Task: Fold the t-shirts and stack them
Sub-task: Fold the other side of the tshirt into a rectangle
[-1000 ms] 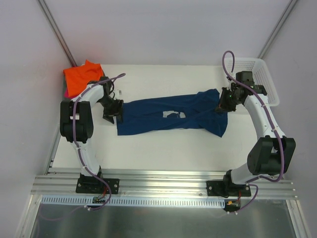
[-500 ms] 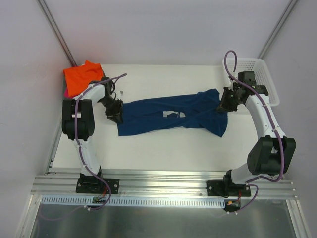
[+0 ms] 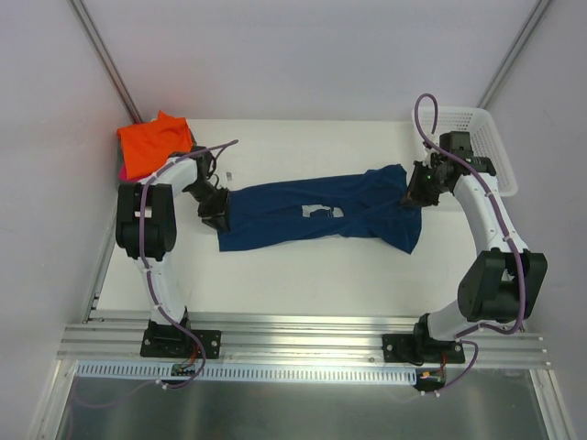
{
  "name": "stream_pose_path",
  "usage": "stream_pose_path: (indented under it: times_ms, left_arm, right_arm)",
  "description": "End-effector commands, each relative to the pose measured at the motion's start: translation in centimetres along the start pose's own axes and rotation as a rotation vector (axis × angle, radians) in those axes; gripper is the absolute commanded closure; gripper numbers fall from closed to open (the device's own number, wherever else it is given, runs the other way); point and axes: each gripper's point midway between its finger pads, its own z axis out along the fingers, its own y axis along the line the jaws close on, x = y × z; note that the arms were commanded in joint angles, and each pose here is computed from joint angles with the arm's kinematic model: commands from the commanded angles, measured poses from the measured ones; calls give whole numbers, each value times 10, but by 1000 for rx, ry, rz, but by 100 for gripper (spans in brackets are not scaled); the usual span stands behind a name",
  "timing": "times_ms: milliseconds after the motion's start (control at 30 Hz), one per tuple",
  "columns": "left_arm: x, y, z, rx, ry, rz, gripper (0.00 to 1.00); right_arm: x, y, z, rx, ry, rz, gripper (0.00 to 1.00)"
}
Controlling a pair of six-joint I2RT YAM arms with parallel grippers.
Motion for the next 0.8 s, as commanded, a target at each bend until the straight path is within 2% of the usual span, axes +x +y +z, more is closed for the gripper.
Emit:
stream_pose_path:
  times_ms: [0,67,100,267,400,767]
  left_arm:
    - [5,-13,-10,33,-8,23,76]
    - [3,-13,-9,32,-9,27,86]
    - [2,-13,-9,33,-11,29,100]
    - [-2,-14,-19,14,-45,31,100]
    - [-5,-20,-46,-8,-133,51,100]
    - [19,-20,-89,-87,-258,94,100]
  right_arm:
    - [-13,4,-5,-15,-42,9,100]
    - [-13,4,-6,-15,-42,9,100]
    - [-13,4,-5,-14,-40,9,100]
    - [-10,3,-7,-13,-41,7,100]
    - [-12,3,-10,-15,-52,8,100]
    - [-7,5,-21,-22,-60,4,100]
